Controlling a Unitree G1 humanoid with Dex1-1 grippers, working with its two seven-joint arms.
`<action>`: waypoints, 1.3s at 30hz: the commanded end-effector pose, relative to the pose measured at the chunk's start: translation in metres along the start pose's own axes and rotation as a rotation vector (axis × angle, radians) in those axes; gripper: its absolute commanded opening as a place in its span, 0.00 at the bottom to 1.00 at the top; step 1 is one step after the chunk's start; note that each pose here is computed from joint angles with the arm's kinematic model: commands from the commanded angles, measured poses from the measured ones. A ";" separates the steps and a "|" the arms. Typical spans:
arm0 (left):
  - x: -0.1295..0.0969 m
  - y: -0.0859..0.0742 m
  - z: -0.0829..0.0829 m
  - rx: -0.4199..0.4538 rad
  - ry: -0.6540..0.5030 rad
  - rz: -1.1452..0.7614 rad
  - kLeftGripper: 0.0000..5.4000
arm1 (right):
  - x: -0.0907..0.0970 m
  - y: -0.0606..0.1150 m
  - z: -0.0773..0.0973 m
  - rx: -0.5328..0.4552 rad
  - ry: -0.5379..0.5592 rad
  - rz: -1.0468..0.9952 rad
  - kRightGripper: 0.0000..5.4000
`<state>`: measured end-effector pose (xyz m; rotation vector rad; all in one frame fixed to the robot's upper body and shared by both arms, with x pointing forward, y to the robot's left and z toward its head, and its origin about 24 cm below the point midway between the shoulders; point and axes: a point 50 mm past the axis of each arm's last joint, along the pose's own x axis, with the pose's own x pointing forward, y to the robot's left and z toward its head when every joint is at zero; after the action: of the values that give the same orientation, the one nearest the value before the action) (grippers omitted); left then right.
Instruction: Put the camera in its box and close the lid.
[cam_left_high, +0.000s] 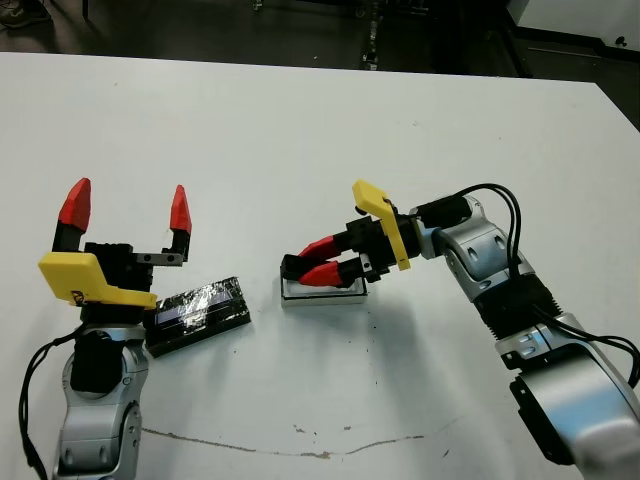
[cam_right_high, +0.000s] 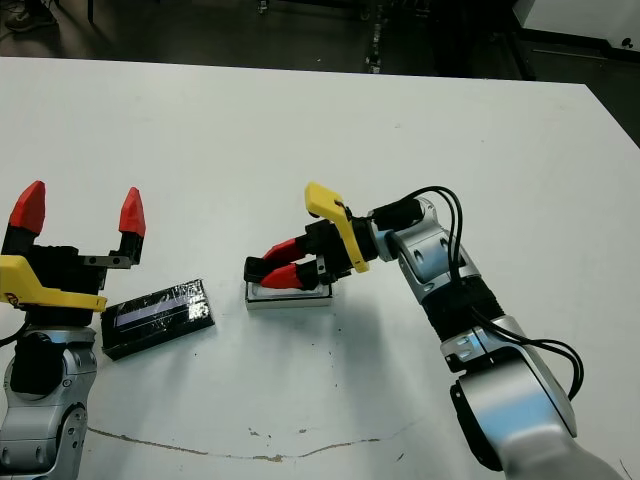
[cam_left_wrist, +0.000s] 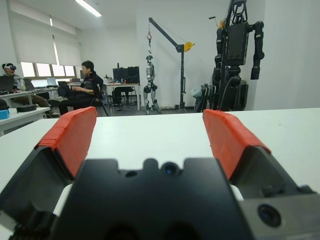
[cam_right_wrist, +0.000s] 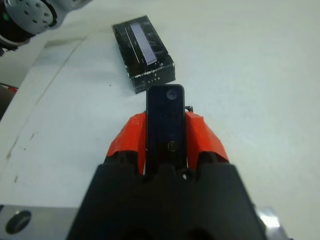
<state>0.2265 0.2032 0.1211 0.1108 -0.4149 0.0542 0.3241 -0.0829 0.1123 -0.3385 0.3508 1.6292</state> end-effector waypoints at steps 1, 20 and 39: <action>-0.002 0.001 -0.001 0.012 0.014 -0.004 1.00 | -0.005 -0.001 -0.006 0.001 0.040 -0.028 0.31; -0.003 0.001 -0.002 0.014 0.015 0.005 1.00 | -0.006 -0.001 -0.018 0.039 0.083 -0.041 0.31; -0.003 0.001 -0.001 0.022 0.018 0.005 1.00 | -0.009 0.004 -0.022 -0.029 0.128 -0.007 0.31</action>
<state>0.2262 0.2032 0.1212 0.1150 -0.4151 0.0571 0.3225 -0.0860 0.1024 -0.4388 0.3723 1.6311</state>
